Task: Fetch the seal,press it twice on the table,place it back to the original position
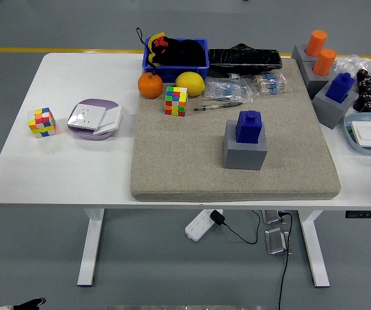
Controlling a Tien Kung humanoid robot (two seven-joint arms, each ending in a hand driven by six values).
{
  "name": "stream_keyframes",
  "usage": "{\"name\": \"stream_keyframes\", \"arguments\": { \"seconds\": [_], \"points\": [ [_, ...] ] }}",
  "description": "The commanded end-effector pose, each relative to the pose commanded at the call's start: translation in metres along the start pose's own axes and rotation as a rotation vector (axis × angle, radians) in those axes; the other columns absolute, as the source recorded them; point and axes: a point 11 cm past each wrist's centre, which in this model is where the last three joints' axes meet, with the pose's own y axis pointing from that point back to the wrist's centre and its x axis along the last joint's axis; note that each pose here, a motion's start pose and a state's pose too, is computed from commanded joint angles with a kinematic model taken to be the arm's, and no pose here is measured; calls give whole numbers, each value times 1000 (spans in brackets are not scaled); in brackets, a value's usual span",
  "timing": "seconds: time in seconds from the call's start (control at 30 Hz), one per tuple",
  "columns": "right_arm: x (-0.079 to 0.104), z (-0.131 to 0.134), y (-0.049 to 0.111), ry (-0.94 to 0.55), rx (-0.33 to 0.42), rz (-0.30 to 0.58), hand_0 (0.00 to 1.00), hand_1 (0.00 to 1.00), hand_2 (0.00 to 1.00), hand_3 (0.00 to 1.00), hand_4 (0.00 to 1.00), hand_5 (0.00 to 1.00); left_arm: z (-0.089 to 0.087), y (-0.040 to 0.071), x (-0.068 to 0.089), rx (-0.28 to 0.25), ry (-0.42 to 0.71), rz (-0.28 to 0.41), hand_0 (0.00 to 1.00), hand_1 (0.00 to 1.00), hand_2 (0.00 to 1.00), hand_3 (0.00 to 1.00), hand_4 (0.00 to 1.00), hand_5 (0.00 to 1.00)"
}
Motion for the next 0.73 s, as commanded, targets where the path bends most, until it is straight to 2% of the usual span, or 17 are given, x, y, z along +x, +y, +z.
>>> {"name": "stream_keyframes", "arguments": {
  "seconds": [0.73],
  "points": [
    [2,0,0,2,-4,4,955,912,878,864,971,379,0,0,-1,-3,9,-4,814,786,764,799,678,411]
  ]
}}
